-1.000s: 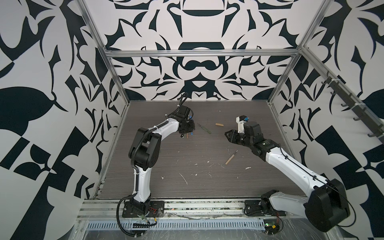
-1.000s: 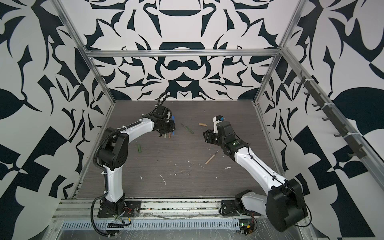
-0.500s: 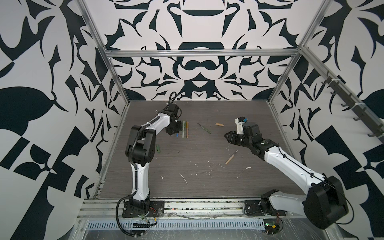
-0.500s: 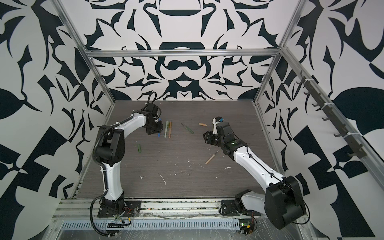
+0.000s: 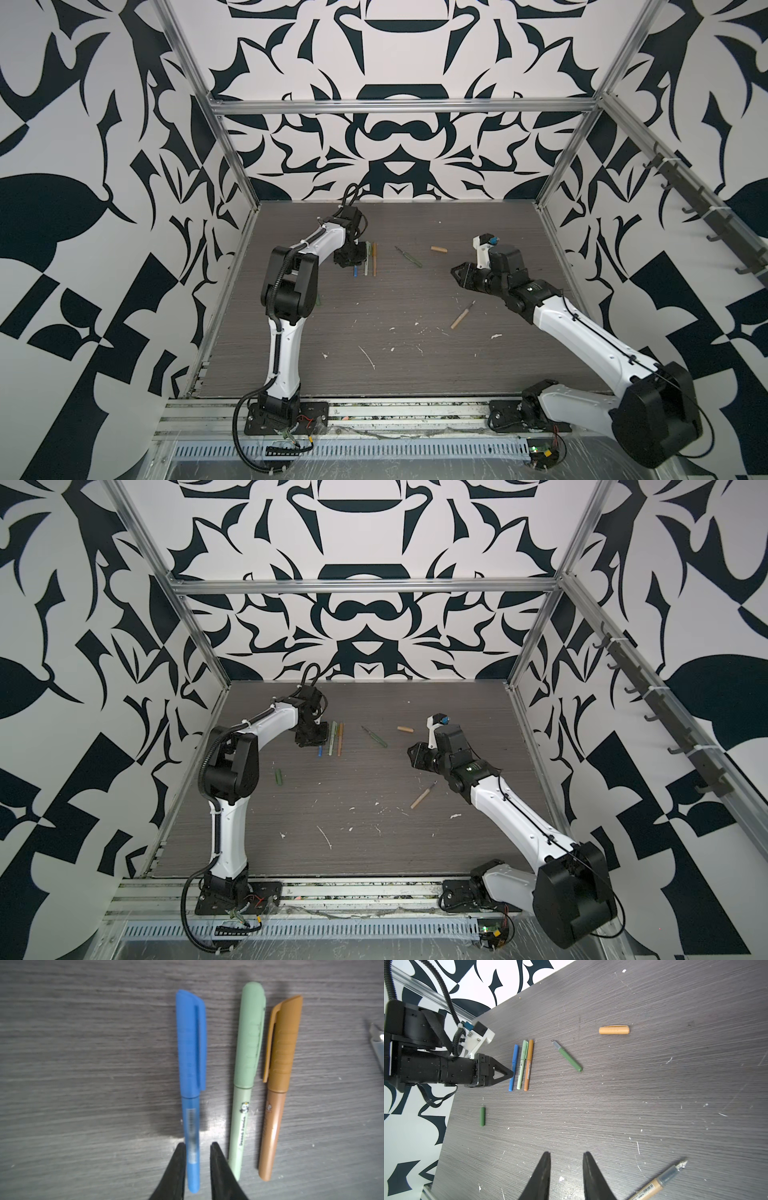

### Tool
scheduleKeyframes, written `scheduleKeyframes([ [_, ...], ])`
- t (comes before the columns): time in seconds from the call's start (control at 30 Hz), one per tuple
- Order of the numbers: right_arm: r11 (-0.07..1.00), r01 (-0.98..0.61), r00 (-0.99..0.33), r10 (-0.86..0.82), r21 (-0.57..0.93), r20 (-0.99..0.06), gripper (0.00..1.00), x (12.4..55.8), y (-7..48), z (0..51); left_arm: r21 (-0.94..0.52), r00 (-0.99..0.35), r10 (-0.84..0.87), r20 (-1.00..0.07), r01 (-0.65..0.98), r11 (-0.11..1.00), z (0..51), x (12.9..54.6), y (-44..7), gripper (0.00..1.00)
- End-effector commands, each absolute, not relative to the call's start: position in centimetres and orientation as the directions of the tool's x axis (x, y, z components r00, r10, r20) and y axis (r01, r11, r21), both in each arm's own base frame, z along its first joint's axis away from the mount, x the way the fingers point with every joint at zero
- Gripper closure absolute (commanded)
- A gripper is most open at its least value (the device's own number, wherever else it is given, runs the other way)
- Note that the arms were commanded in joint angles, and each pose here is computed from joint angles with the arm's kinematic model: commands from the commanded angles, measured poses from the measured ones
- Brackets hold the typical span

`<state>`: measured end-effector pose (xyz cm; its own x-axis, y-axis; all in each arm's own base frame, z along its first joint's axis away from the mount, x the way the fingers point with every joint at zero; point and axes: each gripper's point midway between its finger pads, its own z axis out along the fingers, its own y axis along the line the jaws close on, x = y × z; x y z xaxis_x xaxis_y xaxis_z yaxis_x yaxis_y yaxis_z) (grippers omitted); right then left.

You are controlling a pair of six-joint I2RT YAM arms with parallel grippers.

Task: Insert the pens into the pen caps

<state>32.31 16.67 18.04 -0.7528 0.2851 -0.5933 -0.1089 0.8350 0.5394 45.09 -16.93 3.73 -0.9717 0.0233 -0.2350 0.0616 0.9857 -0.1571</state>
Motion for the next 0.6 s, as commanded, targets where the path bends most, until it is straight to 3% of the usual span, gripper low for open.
scheduleKeyframes([
  [0.0,0.841,-0.128,-0.722,0.285,0.526,-0.631,0.70,32.4,16.3,19.7,-0.146,-0.981,0.043,-0.191,0.071,0.987,3.4,44.5,-16.6,0.75],
  [0.2,0.898,-0.018,-0.754,0.277,0.440,-0.596,0.70,31.7,14.2,18.2,-0.193,-0.970,0.042,-0.239,0.089,0.977,6.5,44.0,-17.2,0.74],
  [0.37,0.944,0.126,-0.820,0.273,0.306,-0.503,0.71,30.7,11.8,14.9,-0.235,-0.926,0.017,-0.376,0.113,0.965,12.3,42.8,-17.1,0.66],
  [0.57,0.943,0.200,-0.855,0.301,0.266,-0.423,0.71,30.0,11.3,11.8,-0.335,-0.836,-0.079,-0.543,0.129,0.933,17.6,39.7,-16.9,0.57],
])
